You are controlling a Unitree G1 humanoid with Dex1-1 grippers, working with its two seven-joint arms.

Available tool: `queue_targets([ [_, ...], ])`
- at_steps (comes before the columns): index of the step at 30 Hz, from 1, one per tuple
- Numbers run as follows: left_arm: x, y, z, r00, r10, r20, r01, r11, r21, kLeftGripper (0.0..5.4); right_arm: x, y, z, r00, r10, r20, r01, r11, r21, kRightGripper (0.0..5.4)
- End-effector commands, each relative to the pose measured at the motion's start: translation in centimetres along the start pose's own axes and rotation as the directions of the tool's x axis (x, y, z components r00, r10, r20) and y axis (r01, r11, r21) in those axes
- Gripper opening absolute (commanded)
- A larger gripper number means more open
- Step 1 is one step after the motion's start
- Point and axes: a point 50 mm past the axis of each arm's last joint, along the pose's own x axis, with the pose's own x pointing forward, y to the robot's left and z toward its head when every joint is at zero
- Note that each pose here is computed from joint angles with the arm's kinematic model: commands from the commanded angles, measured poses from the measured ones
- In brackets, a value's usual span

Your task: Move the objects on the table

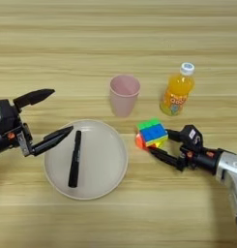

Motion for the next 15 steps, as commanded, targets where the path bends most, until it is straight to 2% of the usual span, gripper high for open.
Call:
queue_targets([
  [1, -0.2, 0.1, -0.1, 1.000, 0.007, -0.002, -0.007, 1.000, 0.003, 5.40, 0.4, 0.1, -0.1, 1.000, 0.012, -0.017, -0.012, 1.000, -0.005, 3.61],
  [15, 0.1, 0.2, -0.2, 1.000, 0.001, 0.003, -0.001, 1.000, 0.007, 5.40, -0.2, -0.3, 0.9, 0.999, 0.038, 0.014, -0.038, 0.999, -0.019, 5.12],
])
